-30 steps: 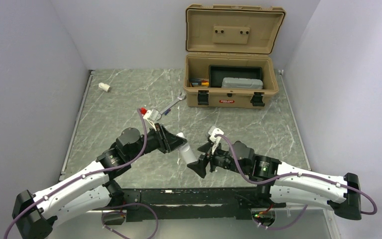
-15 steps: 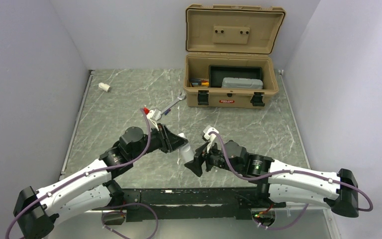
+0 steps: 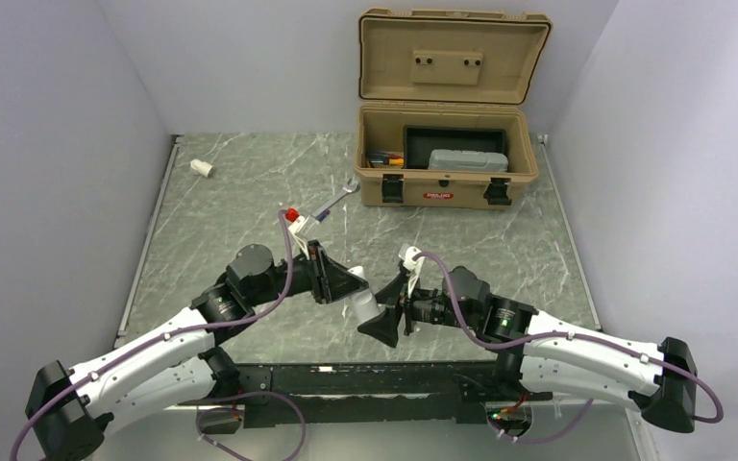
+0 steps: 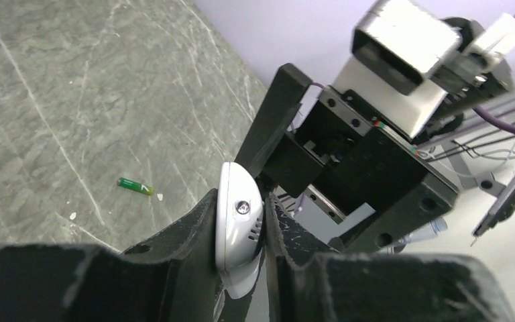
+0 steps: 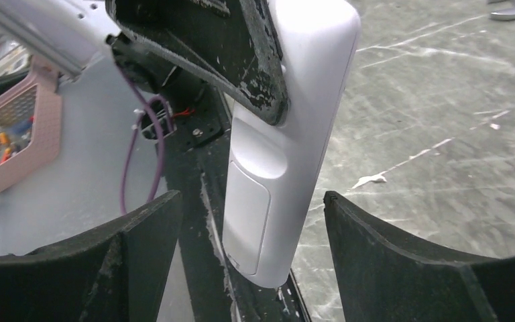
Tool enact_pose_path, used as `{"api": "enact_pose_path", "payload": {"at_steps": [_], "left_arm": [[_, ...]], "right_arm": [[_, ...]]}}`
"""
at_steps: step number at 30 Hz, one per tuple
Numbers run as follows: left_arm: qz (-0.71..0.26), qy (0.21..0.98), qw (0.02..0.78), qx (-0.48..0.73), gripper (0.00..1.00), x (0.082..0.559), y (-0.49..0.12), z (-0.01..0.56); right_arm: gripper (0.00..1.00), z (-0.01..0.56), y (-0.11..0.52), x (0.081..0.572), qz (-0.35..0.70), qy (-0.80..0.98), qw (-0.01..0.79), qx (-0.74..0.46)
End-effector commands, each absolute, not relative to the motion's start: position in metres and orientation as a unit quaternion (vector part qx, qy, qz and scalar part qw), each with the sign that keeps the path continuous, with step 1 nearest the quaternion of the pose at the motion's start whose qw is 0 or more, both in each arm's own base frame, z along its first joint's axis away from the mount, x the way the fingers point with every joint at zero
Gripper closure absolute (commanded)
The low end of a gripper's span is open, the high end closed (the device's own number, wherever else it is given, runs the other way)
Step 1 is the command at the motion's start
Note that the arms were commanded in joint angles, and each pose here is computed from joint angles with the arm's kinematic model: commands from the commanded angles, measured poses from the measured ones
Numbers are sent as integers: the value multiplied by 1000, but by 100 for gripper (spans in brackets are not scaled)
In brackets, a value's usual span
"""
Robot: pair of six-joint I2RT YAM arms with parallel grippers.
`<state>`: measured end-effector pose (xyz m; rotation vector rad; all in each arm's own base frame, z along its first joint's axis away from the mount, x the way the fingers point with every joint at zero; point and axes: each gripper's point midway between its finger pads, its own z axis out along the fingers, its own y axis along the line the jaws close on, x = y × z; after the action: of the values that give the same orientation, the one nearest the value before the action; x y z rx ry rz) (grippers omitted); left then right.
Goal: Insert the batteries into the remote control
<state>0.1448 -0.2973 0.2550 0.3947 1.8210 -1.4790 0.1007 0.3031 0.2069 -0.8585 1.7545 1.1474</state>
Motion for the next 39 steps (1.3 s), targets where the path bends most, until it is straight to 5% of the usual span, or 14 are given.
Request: {"api": "enact_pose_path", "payload": {"at_steps": [1, 15, 22, 26, 28, 36, 39], "left_arm": [[-609, 649, 402, 214, 100, 129, -297, 293], [-650, 589, 409, 254, 100, 109, -297, 315], [-650, 582, 416, 256, 100, 109, -296, 318], [-652, 582, 425, 237, 100, 114, -295, 318], [-661, 573, 428, 227, 100, 115, -295, 320], [-697, 537, 432, 198, 63, 116, -297, 328], [-700, 537, 430, 192, 62, 119, -298, 328]], "right_arm": [[22, 230, 308, 76, 534, 647, 403, -366], [49, 240, 308, 76, 583, 624, 391, -344], [70, 243, 313, 74, 599, 614, 382, -345], [100, 249, 313, 72, 615, 603, 383, -333], [100, 255, 314, 72, 628, 595, 384, -322], [100, 279, 323, 73, 667, 569, 380, -296], [100, 283, 324, 73, 672, 563, 380, -294]]}}
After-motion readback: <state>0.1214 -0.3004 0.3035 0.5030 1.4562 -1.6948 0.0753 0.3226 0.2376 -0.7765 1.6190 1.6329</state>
